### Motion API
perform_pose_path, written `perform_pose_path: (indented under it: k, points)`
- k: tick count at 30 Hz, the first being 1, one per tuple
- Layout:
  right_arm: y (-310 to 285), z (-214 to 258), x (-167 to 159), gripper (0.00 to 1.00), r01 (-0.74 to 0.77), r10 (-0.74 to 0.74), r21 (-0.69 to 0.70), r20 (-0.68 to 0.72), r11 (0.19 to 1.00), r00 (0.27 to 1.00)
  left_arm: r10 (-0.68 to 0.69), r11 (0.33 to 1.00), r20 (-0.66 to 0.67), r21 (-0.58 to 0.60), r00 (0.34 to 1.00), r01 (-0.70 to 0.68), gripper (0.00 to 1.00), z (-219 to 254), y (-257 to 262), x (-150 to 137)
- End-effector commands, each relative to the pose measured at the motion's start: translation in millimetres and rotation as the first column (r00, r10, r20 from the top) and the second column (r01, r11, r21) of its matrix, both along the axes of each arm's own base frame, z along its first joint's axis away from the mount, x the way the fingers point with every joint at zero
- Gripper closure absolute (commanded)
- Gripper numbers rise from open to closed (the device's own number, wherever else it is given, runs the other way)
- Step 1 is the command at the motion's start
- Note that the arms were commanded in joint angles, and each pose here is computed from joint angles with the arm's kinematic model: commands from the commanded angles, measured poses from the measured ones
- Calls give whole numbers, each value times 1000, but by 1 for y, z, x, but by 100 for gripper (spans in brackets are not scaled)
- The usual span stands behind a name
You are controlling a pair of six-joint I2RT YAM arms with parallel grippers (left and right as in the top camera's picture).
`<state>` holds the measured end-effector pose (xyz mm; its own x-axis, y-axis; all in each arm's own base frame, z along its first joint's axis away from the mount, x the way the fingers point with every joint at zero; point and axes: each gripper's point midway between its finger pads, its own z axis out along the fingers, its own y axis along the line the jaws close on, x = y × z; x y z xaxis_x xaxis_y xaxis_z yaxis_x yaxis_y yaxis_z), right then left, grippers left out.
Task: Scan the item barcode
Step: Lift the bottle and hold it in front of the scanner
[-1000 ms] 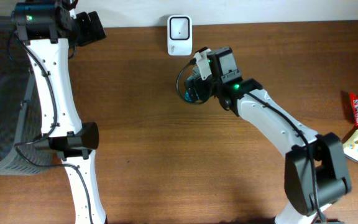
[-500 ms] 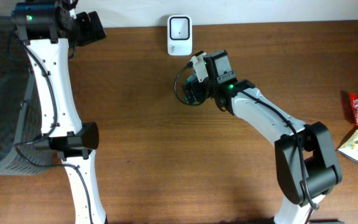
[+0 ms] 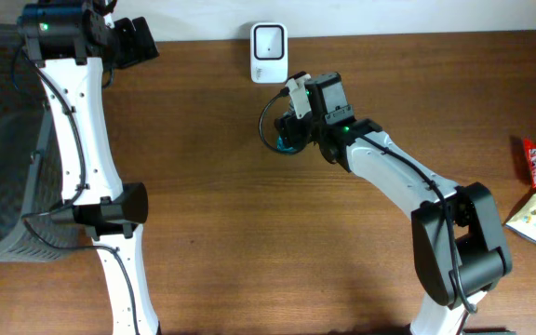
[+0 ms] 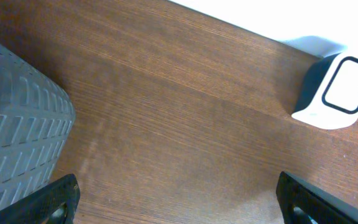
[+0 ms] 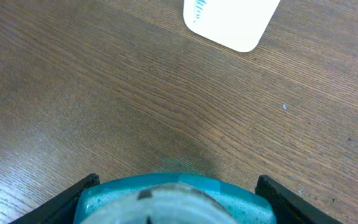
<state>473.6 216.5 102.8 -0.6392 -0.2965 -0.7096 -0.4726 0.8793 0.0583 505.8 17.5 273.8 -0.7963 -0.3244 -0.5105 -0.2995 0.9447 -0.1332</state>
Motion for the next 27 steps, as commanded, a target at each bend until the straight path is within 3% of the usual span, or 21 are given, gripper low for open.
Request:
perform_pose_path:
  k: [1, 9, 18, 22, 27]
  points:
    - [1, 0, 0, 32, 29, -29, 34, -16, 999, 999, 16, 1000, 6, 7, 1000, -16, 1, 4, 2, -2]
    - [-1, 6, 6, 32, 84, -83, 55, -17, 995, 996, 16, 1000, 6, 7, 1000, -16, 1, 4, 2, -2]
    - [9, 68, 38, 34, 101, -117, 137, 111, 985, 987, 14, 1000, 6, 7, 1000, -14, 1, 4, 1, -2]
    - [14, 102, 54, 38, 200, -247, 324, 109, 924, 963, 14, 1000, 6, 7, 1000, -14, 1, 4, 1, -2]
    - [21, 137, 68, 39, 296, -383, 597, 21, 746, 923, 20, 1000, 6, 7, 1000, -20, 1, 4, 5, -2]
